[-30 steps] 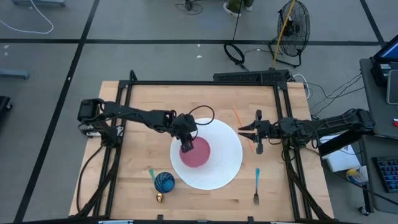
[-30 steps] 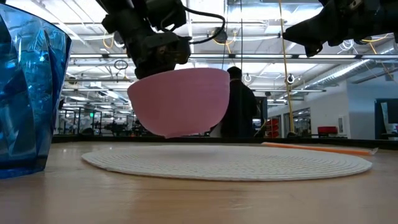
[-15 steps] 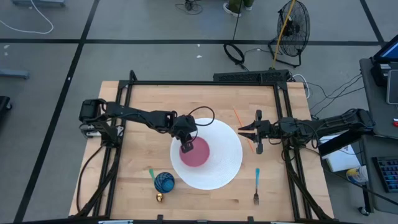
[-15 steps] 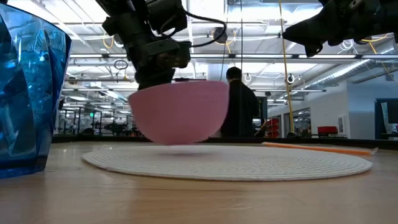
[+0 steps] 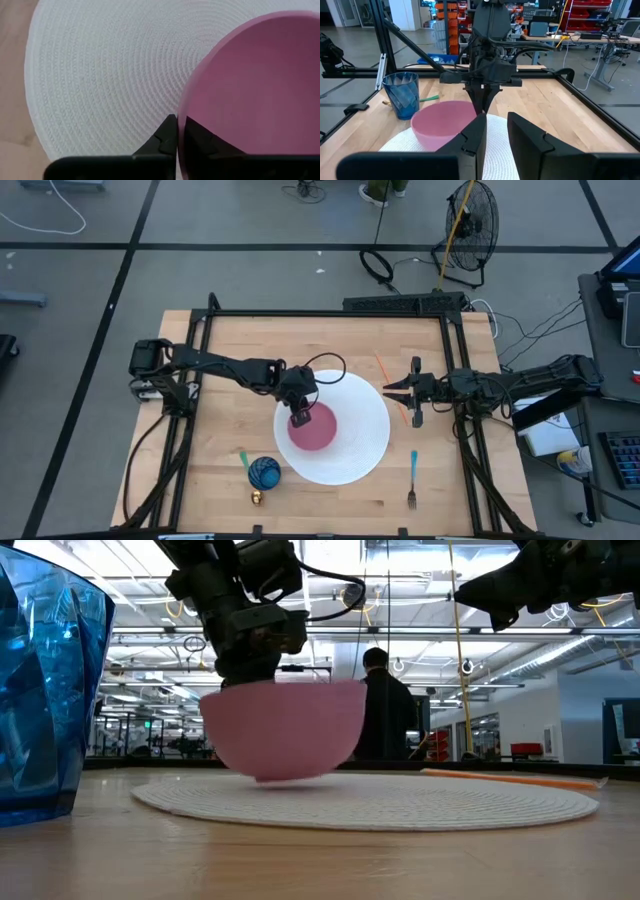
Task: Pick & Place Utensil
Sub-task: Put the pink bowl on the white mat, then put the green spoon into the pink bowl
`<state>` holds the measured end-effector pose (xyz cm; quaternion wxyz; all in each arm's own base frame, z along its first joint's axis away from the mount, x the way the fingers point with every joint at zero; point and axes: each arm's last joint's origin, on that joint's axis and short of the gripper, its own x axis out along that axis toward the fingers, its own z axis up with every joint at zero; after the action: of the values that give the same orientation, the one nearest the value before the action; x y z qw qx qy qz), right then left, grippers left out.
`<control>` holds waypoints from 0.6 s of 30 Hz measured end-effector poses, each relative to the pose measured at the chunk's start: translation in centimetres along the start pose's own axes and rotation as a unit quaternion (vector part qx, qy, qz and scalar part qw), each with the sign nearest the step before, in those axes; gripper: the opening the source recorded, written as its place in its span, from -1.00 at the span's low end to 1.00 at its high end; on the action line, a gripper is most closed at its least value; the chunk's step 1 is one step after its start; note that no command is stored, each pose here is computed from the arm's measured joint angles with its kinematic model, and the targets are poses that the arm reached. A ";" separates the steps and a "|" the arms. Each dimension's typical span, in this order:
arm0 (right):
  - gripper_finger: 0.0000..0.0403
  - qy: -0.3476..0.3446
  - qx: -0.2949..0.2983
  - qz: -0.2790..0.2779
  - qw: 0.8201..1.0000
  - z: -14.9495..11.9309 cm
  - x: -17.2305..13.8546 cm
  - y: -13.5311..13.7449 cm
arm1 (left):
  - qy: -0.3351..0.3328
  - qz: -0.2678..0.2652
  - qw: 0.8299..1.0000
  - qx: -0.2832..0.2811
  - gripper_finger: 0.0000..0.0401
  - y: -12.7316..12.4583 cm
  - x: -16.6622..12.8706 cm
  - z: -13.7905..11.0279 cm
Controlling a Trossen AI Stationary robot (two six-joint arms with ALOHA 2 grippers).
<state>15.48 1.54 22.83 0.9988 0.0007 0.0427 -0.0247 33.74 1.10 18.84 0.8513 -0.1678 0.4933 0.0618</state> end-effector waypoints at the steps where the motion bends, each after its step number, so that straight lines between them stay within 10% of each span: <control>1: -0.63 0.000 0.000 0.000 1.000 0.0 0.0 0.0 | 0.000 0.000 1.000 0.000 -0.85 0.0 0.0 0.0; 18: -0.63 0.013 0.009 0.001 1.000 -0.3 0.0 0.0 | -0.079 -0.013 0.996 0.028 -0.48 0.4 -1.7 1.7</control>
<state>15.45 1.54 22.58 0.9981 0.0101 0.0554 -0.0241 34.13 2.18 20.94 0.8927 -0.1444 0.4240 0.0501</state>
